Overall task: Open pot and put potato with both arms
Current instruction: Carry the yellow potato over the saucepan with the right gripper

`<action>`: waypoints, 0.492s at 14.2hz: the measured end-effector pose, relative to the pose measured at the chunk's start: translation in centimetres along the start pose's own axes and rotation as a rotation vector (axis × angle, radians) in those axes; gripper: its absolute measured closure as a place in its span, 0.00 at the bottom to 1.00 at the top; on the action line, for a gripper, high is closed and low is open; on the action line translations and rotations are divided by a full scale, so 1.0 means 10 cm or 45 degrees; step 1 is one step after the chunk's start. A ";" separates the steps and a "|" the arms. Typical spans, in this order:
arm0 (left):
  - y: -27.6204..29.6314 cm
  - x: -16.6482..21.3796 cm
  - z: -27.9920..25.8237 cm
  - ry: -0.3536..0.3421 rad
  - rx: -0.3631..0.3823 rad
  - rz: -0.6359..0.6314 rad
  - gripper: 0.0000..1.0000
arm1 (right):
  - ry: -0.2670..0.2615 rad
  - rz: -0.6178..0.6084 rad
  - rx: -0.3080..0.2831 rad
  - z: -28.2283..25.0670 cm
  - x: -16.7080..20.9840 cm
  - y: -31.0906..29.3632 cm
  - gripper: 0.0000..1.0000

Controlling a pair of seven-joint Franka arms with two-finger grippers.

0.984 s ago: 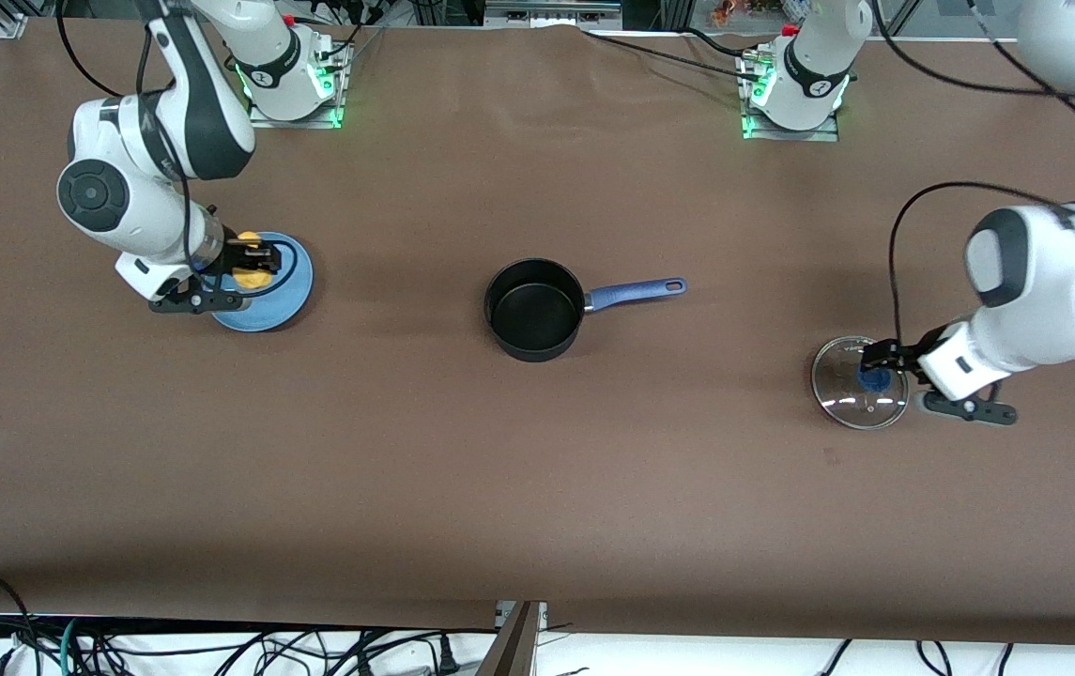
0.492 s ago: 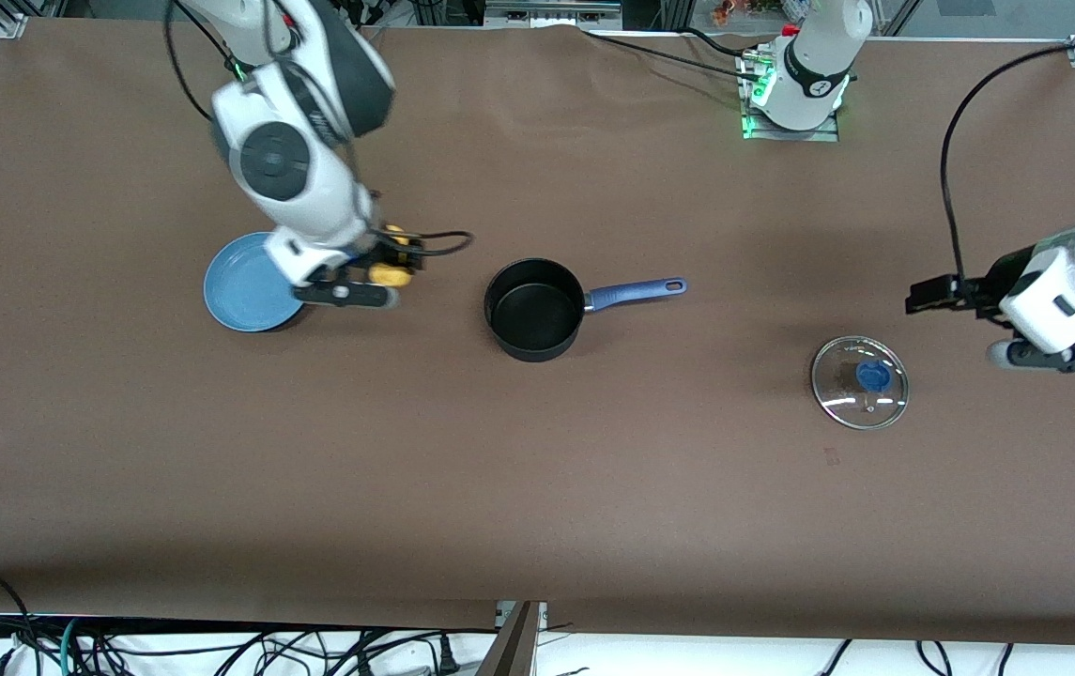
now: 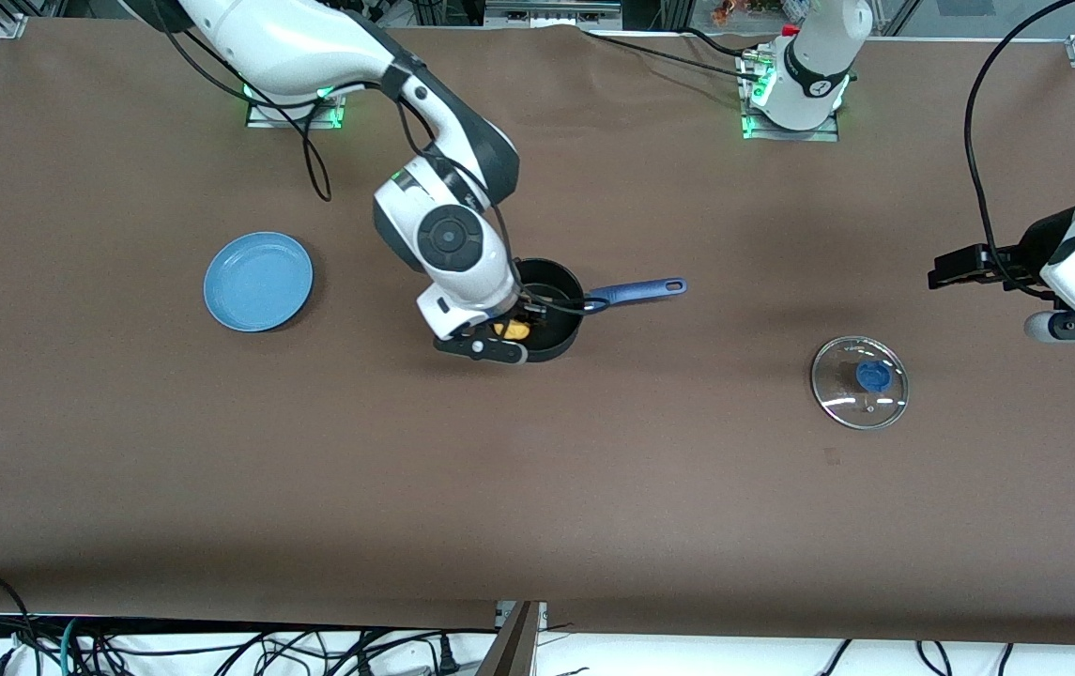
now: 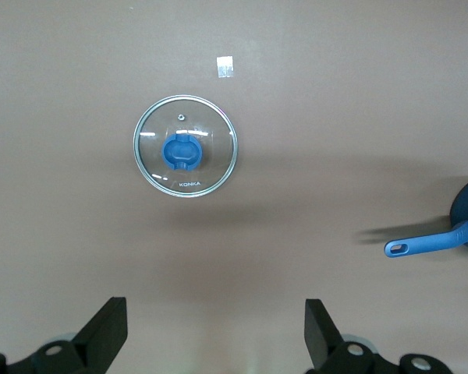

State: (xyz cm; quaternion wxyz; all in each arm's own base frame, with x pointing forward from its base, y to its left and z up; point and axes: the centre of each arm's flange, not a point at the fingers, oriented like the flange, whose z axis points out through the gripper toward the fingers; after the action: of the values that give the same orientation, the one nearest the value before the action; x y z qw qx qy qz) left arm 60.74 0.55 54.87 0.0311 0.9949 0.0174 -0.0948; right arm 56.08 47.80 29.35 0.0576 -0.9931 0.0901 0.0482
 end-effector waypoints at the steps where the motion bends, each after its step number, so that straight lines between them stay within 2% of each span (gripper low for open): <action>1: 0.00 0.00 -0.01 0.001 0.000 0.001 0.00 | 0.006 -0.011 -0.006 0.10 -0.03 -0.04 0.36; 7: 0.07 -0.03 -0.10 0.027 0.002 0.006 0.00 | 0.012 -0.049 -0.055 0.57 -0.23 -0.19 0.36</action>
State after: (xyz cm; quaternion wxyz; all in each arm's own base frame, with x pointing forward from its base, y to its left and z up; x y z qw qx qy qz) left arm 60.67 -0.05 56.00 0.0305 0.9959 0.0153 -0.0840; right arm 53.68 50.72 24.11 0.0366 -0.9959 0.0700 0.0445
